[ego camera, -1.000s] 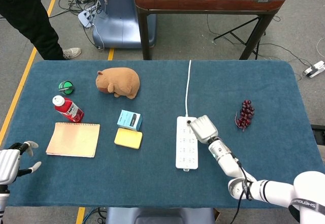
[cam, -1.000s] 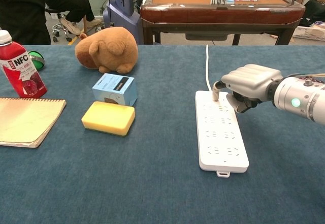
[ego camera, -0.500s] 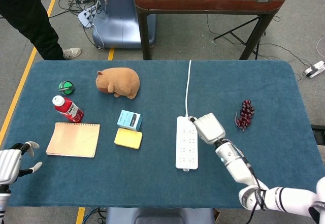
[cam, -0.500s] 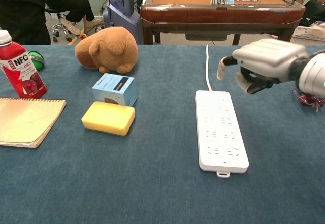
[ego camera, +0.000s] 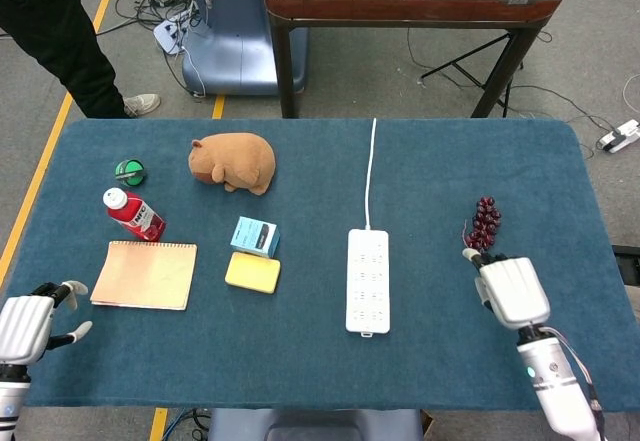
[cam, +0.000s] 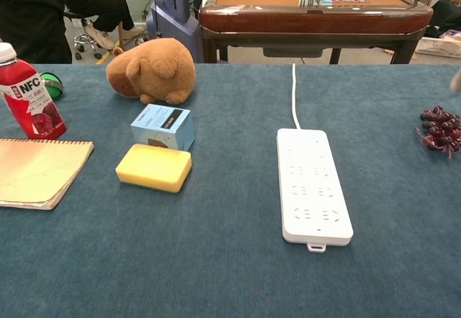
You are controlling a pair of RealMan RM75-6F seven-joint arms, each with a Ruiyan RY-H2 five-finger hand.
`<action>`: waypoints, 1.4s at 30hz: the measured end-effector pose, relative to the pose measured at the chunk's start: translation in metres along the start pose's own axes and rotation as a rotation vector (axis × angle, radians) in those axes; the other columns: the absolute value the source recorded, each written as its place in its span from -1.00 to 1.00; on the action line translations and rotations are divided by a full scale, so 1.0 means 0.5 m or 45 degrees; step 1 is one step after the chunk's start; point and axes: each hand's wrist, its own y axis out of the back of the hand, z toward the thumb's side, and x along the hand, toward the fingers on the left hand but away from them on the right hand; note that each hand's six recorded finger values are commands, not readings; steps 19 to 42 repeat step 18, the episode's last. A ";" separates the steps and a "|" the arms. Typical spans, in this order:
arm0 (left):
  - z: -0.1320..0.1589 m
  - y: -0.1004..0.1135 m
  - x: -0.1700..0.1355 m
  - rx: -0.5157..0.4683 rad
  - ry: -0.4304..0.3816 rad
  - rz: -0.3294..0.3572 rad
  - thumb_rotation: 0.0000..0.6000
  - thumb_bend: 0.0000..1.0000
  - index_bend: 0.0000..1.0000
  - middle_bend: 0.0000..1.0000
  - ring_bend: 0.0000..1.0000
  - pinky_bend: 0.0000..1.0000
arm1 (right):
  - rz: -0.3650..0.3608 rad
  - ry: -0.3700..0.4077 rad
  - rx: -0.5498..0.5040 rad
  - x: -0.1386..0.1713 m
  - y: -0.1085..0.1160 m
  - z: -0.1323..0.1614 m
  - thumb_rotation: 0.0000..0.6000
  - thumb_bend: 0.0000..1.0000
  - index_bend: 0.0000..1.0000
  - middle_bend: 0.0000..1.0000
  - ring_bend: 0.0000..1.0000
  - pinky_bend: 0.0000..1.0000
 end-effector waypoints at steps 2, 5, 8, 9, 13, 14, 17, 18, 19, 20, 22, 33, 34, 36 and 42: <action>0.004 0.001 -0.002 -0.007 -0.008 0.005 1.00 -0.74 0.00 0.13 -0.12 0.43 | -0.001 -0.038 -0.027 0.027 -0.009 -0.021 1.00 -0.17 -0.42 -0.12 -0.06 0.09; 0.008 0.002 -0.005 -0.013 -0.020 0.006 1.00 -0.74 -0.02 0.12 -0.13 0.43 | 0.004 -0.077 -0.072 0.055 -0.026 -0.048 1.00 -0.18 -0.42 -0.14 -0.09 -0.04; 0.013 0.004 -0.007 -0.012 -0.027 0.012 1.00 -0.74 -0.03 0.11 -0.13 0.43 | 0.005 -0.105 -0.119 0.075 -0.043 -0.073 1.00 -0.18 -0.42 -0.15 -0.09 -0.08; 0.015 0.004 -0.007 -0.010 -0.030 0.014 1.00 -0.74 -0.03 0.11 -0.13 0.43 | 0.007 -0.114 -0.132 0.080 -0.048 -0.081 1.00 -0.18 -0.42 -0.15 -0.10 -0.08; 0.020 0.002 -0.005 -0.002 -0.042 0.016 1.00 -0.74 -0.04 0.11 -0.13 0.43 | -0.027 -0.143 -0.161 0.090 -0.048 -0.107 1.00 -0.19 -0.42 -0.16 -0.10 -0.08; 0.022 0.001 -0.005 -0.001 -0.046 0.015 1.00 -0.74 -0.04 0.11 -0.13 0.43 | -0.043 -0.149 -0.168 0.092 -0.044 -0.112 1.00 -0.19 -0.42 -0.16 -0.10 -0.08; 0.026 -0.004 -0.003 0.005 -0.055 0.004 1.00 -0.74 -0.04 0.11 -0.13 0.43 | -0.052 -0.153 -0.179 0.092 -0.042 -0.118 1.00 -0.19 -0.42 -0.16 -0.10 -0.08; 0.027 -0.006 -0.002 0.005 -0.058 -0.001 1.00 -0.74 -0.04 0.11 -0.13 0.43 | -0.046 -0.151 -0.181 0.092 -0.044 -0.118 1.00 -0.20 -0.42 -0.16 -0.10 -0.08; 0.027 -0.006 -0.002 0.005 -0.058 -0.001 1.00 -0.74 -0.04 0.11 -0.13 0.43 | -0.046 -0.151 -0.181 0.092 -0.044 -0.118 1.00 -0.20 -0.42 -0.16 -0.10 -0.08; 0.027 -0.006 -0.002 0.005 -0.058 -0.001 1.00 -0.74 -0.04 0.11 -0.13 0.43 | -0.046 -0.151 -0.181 0.092 -0.044 -0.118 1.00 -0.20 -0.42 -0.16 -0.10 -0.08; 0.027 -0.006 -0.002 0.005 -0.058 -0.001 1.00 -0.74 -0.04 0.11 -0.13 0.43 | -0.046 -0.151 -0.181 0.092 -0.044 -0.118 1.00 -0.20 -0.42 -0.16 -0.10 -0.08; 0.027 -0.006 -0.002 0.005 -0.058 -0.001 1.00 -0.74 -0.04 0.11 -0.13 0.43 | -0.046 -0.151 -0.181 0.092 -0.044 -0.118 1.00 -0.20 -0.42 -0.16 -0.10 -0.08; 0.027 -0.006 -0.002 0.005 -0.058 -0.001 1.00 -0.74 -0.04 0.11 -0.13 0.43 | -0.046 -0.151 -0.181 0.092 -0.044 -0.118 1.00 -0.20 -0.42 -0.16 -0.10 -0.08; 0.027 -0.006 -0.002 0.005 -0.058 -0.001 1.00 -0.74 -0.04 0.11 -0.13 0.43 | -0.046 -0.151 -0.181 0.092 -0.044 -0.118 1.00 -0.20 -0.42 -0.16 -0.10 -0.08; 0.027 -0.006 -0.002 0.005 -0.058 -0.001 1.00 -0.74 -0.04 0.11 -0.13 0.43 | -0.046 -0.151 -0.181 0.092 -0.044 -0.118 1.00 -0.20 -0.42 -0.16 -0.10 -0.08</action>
